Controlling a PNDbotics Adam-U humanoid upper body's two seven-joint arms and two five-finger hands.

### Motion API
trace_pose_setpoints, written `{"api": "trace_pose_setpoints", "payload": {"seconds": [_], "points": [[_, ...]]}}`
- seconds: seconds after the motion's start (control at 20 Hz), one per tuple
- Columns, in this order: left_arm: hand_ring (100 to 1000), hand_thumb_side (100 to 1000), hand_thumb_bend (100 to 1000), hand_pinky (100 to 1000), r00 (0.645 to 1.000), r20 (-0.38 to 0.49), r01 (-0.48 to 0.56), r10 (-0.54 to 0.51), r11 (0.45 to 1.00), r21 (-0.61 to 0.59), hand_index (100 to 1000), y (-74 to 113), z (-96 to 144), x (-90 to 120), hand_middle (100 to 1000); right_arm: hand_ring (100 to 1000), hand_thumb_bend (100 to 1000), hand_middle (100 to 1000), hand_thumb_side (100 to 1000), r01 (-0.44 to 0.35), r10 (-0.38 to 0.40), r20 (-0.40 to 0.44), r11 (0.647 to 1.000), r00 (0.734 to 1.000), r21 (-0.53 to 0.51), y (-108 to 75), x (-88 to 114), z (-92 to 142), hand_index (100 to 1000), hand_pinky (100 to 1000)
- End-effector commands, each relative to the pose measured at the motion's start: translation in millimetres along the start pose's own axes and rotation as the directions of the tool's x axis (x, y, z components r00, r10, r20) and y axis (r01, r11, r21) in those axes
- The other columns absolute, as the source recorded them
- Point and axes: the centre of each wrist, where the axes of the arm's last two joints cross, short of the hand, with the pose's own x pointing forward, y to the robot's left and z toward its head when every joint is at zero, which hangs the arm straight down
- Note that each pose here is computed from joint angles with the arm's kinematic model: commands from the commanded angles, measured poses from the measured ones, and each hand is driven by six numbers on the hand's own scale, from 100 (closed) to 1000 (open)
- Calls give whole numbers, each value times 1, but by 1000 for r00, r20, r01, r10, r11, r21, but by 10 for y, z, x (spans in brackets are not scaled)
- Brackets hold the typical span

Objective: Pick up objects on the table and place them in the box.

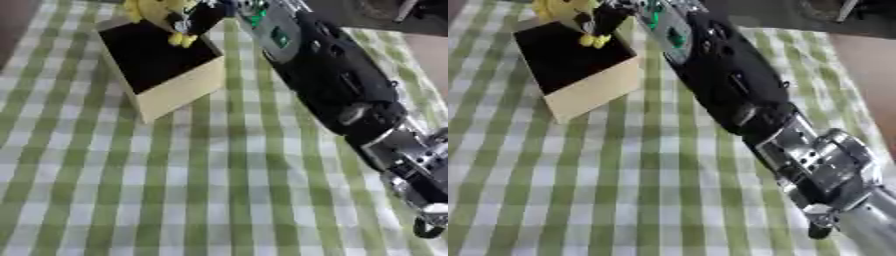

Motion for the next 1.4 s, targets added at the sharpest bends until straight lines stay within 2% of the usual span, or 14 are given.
{"api": "trace_pose_setpoints", "payload": {"seconds": [0.05,0.5,0.9,0.95,1.0,1.05,1.15,1.3,1.4], "points": [[717,585,440,673,1000,21,-8,8,1000,-8,769,-3,-56,42,697,658,100,526,100,-20,19,-4,999,1000,-26,-34,-38,-25,626,717],[716,587,438,673,1000,18,-9,9,1000,-15,768,-11,-54,42,695,700,100,563,100,-79,79,-10,995,997,56,143,-98,-82,655,731],[716,589,438,673,1000,14,-10,10,1000,-13,767,-14,-49,41,695,711,100,572,100,-102,101,17,991,995,86,181,-89,-105,669,739],[715,589,437,673,1000,14,-10,10,1000,-13,767,-15,-50,42,695,755,100,631,122,-111,110,18,989,994,96,192,-87,-110,707,765],[715,589,437,673,1000,13,-11,11,1000,-12,767,-16,-52,42,695,755,100,631,122,-124,122,17,987,992,106,197,-84,-114,707,765],[715,589,437,673,1000,12,-11,11,1000,-12,767,-17,-53,42,695,767,100,662,202,-135,135,12,984,991,116,200,-86,-116,733,774],[715,588,436,673,1000,11,-11,11,1000,-11,767,-17,-53,42,695,790,162,712,284,-160,161,1,979,987,129,200,-94,-117,772,790],[715,588,435,673,1000,9,-10,10,1000,-9,767,-14,-52,41,695,821,238,763,342,-192,195,-9,972,981,138,192,-94,-120,837,813],[715,588,434,673,1000,8,-9,10,1000,-9,767,-13,-50,41,695,825,266,765,377,-206,209,-9,969,978,140,180,-85,-124,845,817]]}}
